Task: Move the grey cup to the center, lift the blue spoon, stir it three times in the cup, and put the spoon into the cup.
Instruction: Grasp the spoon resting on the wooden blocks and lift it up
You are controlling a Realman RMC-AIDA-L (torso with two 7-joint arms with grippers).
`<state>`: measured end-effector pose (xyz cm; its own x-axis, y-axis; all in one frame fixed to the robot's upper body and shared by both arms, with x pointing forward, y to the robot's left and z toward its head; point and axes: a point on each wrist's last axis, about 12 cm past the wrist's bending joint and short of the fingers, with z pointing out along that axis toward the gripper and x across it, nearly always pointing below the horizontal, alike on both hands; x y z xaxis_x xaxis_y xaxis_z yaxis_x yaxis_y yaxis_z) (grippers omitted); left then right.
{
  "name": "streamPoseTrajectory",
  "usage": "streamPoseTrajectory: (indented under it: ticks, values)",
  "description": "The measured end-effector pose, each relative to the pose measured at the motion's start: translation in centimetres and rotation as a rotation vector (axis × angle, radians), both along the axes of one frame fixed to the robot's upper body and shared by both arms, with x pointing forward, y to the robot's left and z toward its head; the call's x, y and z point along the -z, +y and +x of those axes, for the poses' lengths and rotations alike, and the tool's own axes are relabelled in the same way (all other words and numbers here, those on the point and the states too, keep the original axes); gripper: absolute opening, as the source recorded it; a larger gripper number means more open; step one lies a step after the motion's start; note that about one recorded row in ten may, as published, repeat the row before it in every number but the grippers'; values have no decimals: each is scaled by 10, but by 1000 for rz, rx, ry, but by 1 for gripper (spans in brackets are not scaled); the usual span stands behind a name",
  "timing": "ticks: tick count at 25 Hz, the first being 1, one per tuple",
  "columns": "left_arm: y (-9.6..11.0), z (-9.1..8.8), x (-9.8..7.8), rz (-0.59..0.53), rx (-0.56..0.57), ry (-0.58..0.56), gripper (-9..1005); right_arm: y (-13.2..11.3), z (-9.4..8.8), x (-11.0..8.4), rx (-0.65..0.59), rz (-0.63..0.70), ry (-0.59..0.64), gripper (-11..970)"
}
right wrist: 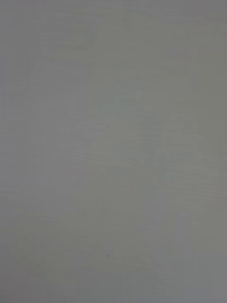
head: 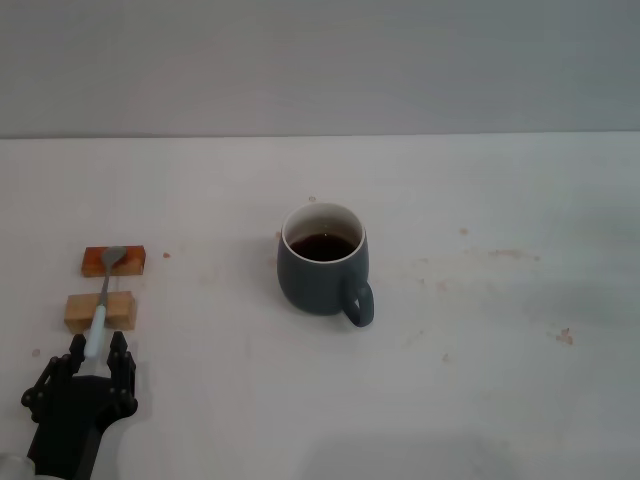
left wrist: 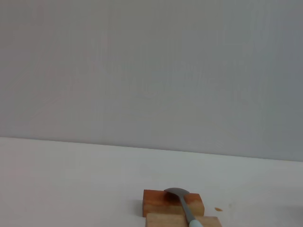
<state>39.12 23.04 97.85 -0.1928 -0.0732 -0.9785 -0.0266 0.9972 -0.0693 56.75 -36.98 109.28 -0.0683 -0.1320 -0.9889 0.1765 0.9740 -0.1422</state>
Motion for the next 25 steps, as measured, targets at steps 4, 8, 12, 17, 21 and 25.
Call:
streamPoseTrajectory:
  ticks: [4, 8, 12, 17, 21, 25]
  values:
    - [0, 0, 0, 0, 0, 0, 382, 0, 0, 0, 0, 0, 0, 15]
    - [0, 0, 0, 0, 0, 0, 373, 0, 0, 0, -1, 0, 0, 15]
    - [0, 0, 0, 0, 0, 0, 364, 1, 0, 1, -2, 0, 2, 15]
    - [0, 0, 0, 0, 0, 0, 353, 0, -1, 1, -1, 0, 3, 15]
    - [0, 0, 0, 0, 0, 0, 344, 0, -1, 1, 0, 0, 4, 15]
    - [0, 0, 0, 0, 0, -1, 335, 0, -1, 1, 0, 0, 3, 14]
